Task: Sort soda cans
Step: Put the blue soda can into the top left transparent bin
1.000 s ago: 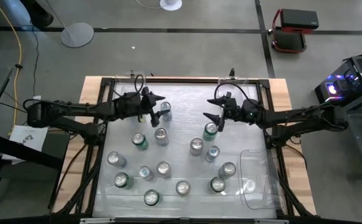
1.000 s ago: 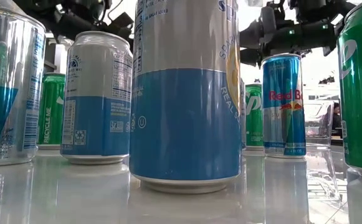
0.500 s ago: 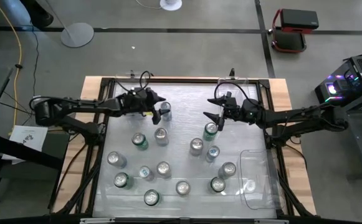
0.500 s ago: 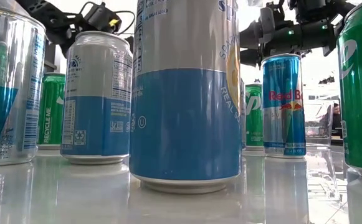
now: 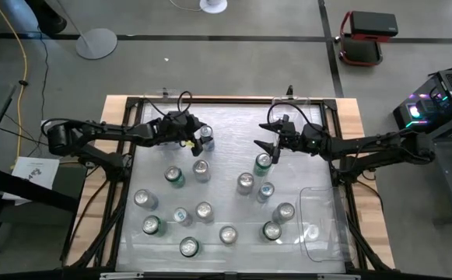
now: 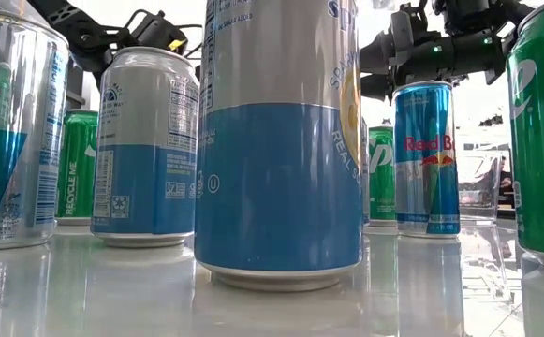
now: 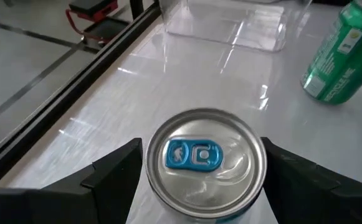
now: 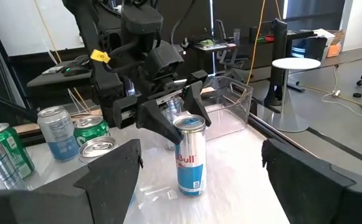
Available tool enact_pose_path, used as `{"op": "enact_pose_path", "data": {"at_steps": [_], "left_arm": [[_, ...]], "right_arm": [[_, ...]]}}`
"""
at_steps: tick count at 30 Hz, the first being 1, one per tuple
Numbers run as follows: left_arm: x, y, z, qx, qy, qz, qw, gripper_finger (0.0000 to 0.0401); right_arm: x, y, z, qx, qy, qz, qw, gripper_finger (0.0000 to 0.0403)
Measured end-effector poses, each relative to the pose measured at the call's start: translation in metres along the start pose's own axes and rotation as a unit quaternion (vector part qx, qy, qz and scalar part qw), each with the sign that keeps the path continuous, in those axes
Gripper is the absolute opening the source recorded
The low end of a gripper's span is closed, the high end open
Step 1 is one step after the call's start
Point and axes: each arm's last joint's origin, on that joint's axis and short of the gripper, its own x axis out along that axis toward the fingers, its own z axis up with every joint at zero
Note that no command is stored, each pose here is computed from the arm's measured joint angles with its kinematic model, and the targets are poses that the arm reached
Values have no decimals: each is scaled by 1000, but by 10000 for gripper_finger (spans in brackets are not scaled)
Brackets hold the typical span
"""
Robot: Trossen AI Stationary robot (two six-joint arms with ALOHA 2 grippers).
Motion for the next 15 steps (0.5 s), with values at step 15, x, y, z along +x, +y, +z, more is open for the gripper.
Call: {"op": "enact_pose_path", "data": {"at_steps": [15], "left_arm": [[-30,3,45,44,-59,6,997,226]], "right_arm": [[0,0,-2,3,11,-1,1000,325]]}}
